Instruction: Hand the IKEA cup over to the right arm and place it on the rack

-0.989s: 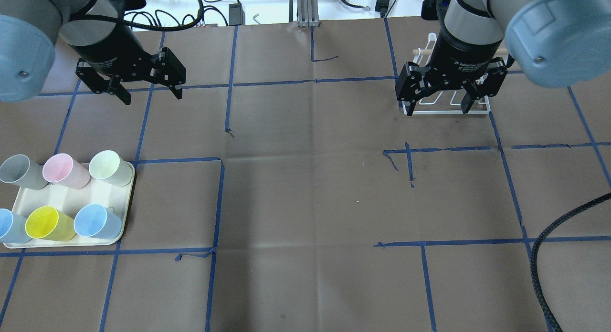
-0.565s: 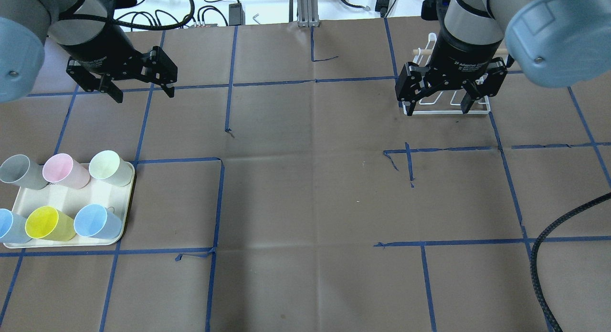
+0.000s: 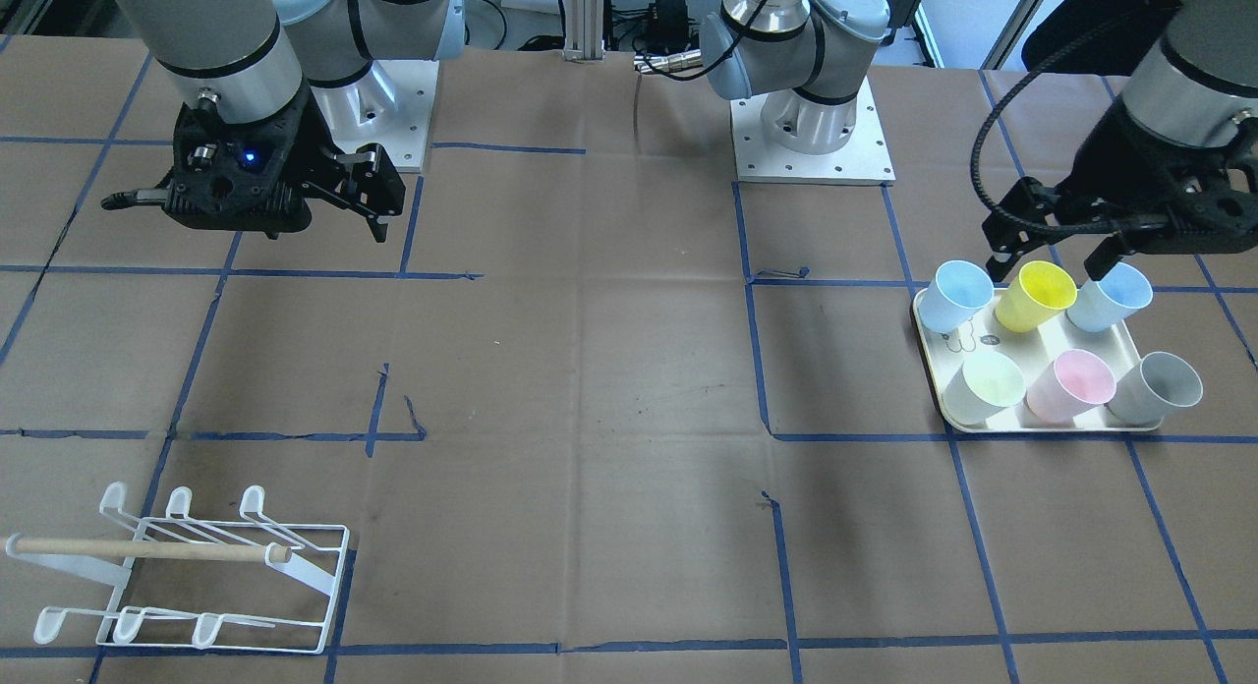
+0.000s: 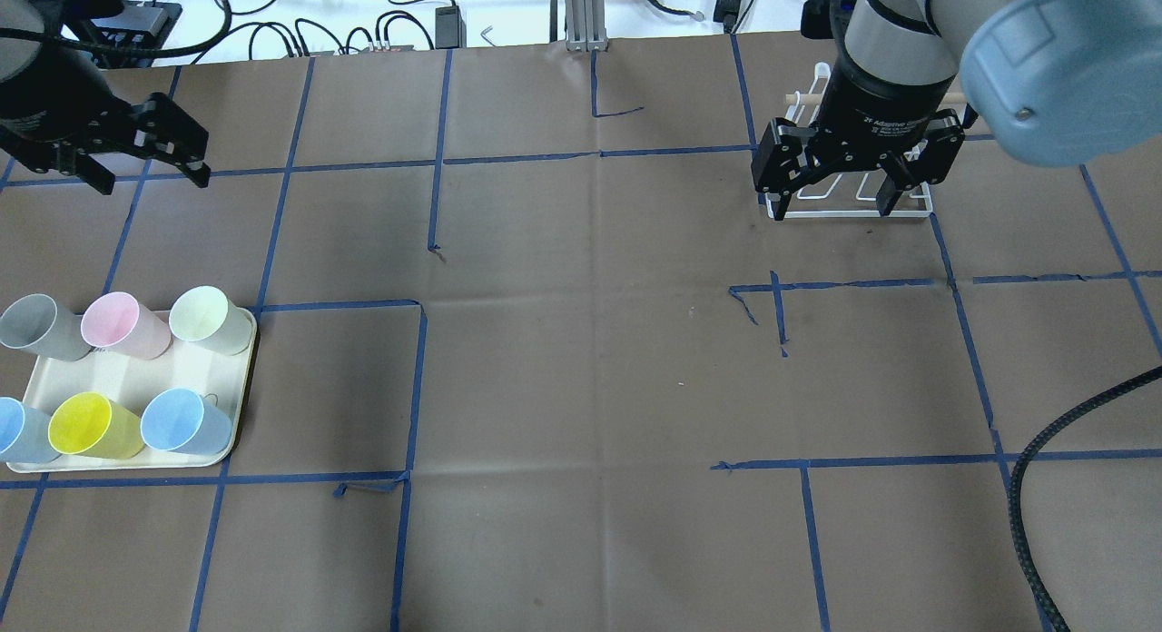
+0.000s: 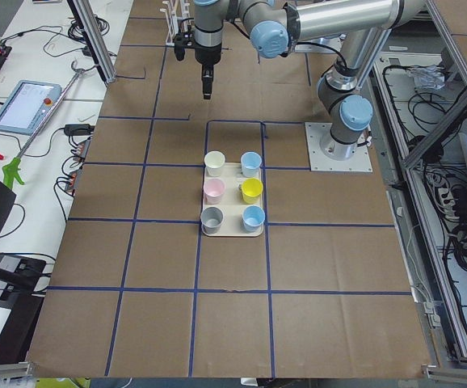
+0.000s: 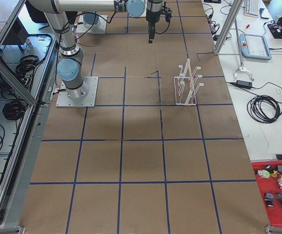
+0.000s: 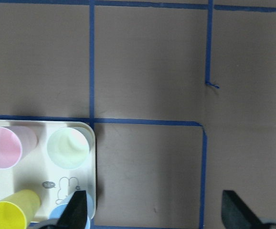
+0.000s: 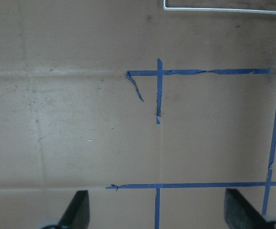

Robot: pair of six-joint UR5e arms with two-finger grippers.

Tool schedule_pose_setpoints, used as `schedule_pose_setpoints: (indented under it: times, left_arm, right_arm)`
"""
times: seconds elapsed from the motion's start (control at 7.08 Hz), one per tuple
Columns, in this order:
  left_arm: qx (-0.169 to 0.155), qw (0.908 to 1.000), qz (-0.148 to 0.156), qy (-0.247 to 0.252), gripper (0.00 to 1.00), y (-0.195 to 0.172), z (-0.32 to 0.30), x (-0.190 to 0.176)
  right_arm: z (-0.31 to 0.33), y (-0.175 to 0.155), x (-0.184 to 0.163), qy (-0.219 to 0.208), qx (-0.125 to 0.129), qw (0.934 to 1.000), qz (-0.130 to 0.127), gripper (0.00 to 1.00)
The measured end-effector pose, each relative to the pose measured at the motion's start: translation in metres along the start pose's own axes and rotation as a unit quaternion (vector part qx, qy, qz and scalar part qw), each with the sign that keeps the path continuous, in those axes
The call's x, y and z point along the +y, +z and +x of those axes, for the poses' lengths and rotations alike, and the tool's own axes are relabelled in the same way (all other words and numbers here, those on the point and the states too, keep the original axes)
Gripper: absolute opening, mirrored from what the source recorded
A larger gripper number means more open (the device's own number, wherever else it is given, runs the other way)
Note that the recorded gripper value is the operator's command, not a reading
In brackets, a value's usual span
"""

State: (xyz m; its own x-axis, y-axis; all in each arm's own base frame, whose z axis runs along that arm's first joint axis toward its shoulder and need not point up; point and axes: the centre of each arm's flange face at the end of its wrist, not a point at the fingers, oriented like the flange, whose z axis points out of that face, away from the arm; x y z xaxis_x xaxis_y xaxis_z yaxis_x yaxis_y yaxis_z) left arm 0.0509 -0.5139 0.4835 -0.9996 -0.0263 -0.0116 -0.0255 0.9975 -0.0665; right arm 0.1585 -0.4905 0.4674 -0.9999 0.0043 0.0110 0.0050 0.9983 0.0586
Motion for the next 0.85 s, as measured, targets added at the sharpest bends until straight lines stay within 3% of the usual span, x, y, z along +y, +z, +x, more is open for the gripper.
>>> schedule_pose_setpoints:
  times: [0.28, 0.85]
  left_arm:
    - [0.004, 0.9998, -0.016, 0.011, 1.0, 0.022, -0.048, 0.016]
    - [0.008, 0.9998, -0.017, 0.005, 1.0, 0.097, -0.063, 0.022]
  right_arm:
    - [0.0, 0.0, 0.0, 0.0, 0.0, 1.0, 0.0, 1.0]
    - [0.0, 0.001, 0.0, -0.001, 0.0, 1.0, -0.001, 1.0]
